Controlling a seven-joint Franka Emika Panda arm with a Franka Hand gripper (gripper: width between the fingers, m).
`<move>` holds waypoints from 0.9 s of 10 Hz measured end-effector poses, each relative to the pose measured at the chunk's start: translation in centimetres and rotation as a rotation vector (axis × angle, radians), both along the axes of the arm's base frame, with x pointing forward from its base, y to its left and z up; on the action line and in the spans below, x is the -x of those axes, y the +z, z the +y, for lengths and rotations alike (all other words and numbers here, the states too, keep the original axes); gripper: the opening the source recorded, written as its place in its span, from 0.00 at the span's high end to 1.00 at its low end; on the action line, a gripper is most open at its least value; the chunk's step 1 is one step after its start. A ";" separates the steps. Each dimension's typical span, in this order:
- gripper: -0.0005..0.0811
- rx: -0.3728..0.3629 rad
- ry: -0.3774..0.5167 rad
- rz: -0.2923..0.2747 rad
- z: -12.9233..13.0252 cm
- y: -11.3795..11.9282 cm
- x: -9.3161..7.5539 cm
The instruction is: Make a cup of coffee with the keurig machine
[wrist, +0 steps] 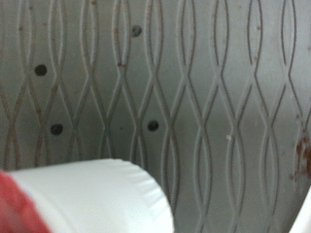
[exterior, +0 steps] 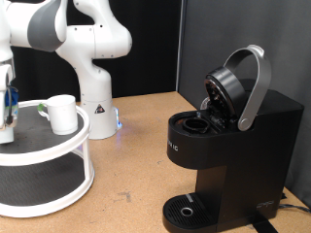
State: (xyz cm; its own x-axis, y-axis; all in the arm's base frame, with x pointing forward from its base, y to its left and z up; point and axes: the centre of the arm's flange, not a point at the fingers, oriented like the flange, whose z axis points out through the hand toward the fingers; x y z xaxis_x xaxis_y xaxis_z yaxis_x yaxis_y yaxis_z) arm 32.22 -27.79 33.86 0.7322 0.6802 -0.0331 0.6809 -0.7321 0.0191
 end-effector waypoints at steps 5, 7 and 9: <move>0.91 -0.007 -0.002 0.013 0.0 0.1 0.0; 0.91 -0.048 -0.015 0.034 0.2 0.7 -0.1; 0.96 -0.106 -0.011 0.040 0.5 2.4 -0.5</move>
